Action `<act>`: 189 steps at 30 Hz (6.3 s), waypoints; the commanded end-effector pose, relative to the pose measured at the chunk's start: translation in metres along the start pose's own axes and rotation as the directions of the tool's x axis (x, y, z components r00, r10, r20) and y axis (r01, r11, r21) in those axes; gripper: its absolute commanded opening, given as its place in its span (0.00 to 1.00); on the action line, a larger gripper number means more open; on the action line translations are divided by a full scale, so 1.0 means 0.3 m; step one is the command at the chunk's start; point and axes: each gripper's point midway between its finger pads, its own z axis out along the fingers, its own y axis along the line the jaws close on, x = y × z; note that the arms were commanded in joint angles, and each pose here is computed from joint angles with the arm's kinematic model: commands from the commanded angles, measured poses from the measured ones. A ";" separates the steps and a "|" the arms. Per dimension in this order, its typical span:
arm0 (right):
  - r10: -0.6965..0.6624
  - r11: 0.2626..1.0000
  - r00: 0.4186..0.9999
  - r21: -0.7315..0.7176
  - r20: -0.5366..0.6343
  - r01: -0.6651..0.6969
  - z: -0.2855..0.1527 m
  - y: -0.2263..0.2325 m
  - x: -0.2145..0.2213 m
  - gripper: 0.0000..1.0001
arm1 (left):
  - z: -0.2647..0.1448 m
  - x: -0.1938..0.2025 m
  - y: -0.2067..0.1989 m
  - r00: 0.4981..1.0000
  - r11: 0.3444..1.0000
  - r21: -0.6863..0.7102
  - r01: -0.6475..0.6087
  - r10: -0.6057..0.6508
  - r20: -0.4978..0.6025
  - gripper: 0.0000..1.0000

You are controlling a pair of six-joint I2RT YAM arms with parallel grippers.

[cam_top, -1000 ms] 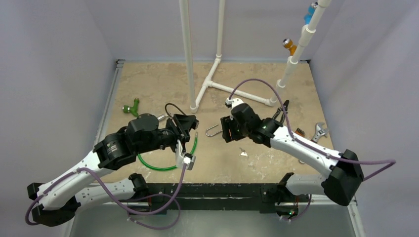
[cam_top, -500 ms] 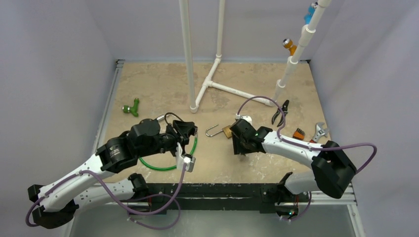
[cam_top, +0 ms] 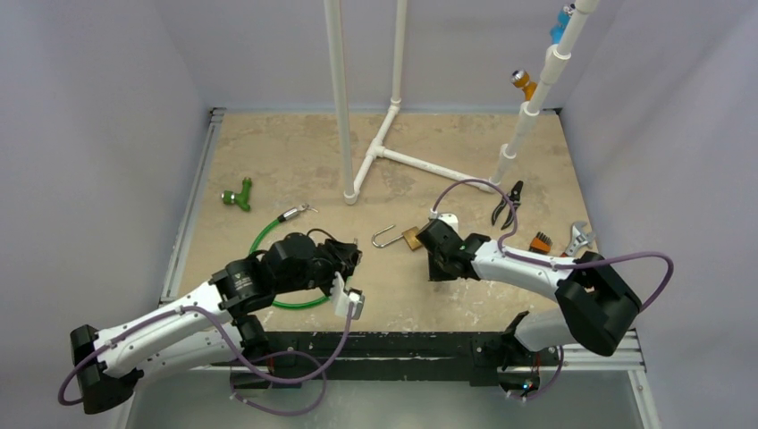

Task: Unlock with the key
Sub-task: Pick up the key from the center of the board, then place the lock at the center of the board.

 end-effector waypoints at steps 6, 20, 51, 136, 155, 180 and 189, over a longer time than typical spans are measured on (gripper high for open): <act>0.044 0.998 0.999 -0.044 -0.003 -0.044 0.008 0.015 0.022 0.00 | 0.227 0.122 -0.138 0.967 0.965 0.063 0.253 -0.251 -0.039 0.00; -0.038 0.860 0.965 -0.483 0.261 0.164 -0.338 0.191 -0.125 0.00 | 0.353 0.066 -0.296 0.938 0.926 0.216 0.309 -0.334 0.094 0.73; -0.100 0.472 0.831 -0.709 0.548 0.524 -0.846 0.424 -0.298 0.00 | 0.119 -0.290 0.121 0.671 0.787 0.290 0.544 -0.616 0.413 0.61; -0.215 0.318 0.683 -0.611 0.698 0.725 -0.903 0.484 -0.294 0.46 | -0.006 -0.318 0.235 0.633 0.723 0.277 0.633 -0.690 0.353 0.00; -0.305 0.348 0.704 -0.613 0.641 0.709 -0.845 0.456 -0.260 0.18 | -0.010 -0.309 0.263 0.672 0.762 0.249 0.598 -0.646 0.361 0.00; -0.189 0.275 0.762 -0.711 0.620 0.647 -0.893 0.466 -0.198 0.00 | -0.014 -0.253 0.360 0.687 0.757 0.078 0.649 -0.627 0.368 0.85; -0.177 0.270 0.844 -0.800 0.506 0.536 -0.852 0.461 -0.225 0.00 | -0.057 -0.238 0.348 0.776 0.833 0.044 0.551 -0.531 0.340 1.00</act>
